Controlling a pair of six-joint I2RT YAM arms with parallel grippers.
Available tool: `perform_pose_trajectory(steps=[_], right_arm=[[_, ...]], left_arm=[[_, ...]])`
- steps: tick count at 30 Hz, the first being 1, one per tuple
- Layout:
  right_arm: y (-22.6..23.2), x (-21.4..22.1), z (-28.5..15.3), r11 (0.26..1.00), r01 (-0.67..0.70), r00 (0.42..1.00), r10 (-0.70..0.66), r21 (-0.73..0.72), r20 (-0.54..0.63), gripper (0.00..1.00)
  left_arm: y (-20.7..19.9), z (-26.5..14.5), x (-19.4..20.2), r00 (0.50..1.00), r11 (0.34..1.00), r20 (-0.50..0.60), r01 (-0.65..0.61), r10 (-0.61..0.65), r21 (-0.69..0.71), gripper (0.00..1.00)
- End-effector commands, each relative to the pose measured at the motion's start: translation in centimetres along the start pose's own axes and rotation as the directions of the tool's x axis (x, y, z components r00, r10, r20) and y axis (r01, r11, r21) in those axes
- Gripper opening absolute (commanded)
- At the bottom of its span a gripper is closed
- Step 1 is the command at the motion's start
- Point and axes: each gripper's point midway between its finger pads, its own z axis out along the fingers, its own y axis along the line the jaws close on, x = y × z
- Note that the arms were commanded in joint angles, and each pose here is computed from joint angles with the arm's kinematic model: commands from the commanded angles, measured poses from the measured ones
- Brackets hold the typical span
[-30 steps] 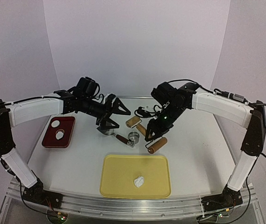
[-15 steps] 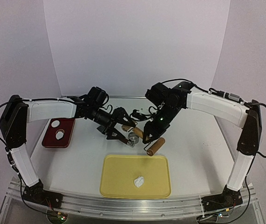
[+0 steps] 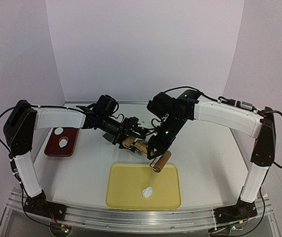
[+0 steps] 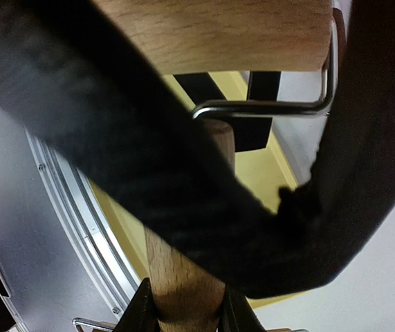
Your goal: Roll out the dumpling wrappers from the dough
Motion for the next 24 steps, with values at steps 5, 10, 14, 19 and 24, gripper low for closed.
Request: perform_pose_trajectory(steps=[5,10,14,19,24], right_arm=[[0.2,-1.3,-0.9,0.997,0.050,0.998,-0.052,0.056,0.032,0.00],[0.2,-1.3,-0.7,0.995,0.057,0.998,-0.059,0.079,0.025,0.00],[0.5,-1.7,-0.7,0.994,0.072,0.997,-0.075,0.086,0.030,0.00],[0.8,-2.0,-0.7,0.993,0.082,0.996,-0.086,0.090,0.034,0.00],[-0.5,-2.0,-0.6,0.985,0.055,0.998,-0.060,0.164,0.030,0.00]], left_arm=[[-0.6,0.1,2.4,0.995,0.998,-0.099,-0.016,0.022,0.065,0.62],[-0.4,0.1,3.3,0.992,0.998,-0.124,-0.016,0.022,0.054,0.58],[-0.6,0.1,3.2,0.992,0.998,-0.122,-0.022,0.029,0.059,0.50],[-0.7,0.2,3.0,0.993,0.998,-0.116,-0.026,0.033,0.060,0.32],[-0.6,0.2,2.8,0.994,0.998,-0.103,-0.026,0.032,0.056,0.01]])
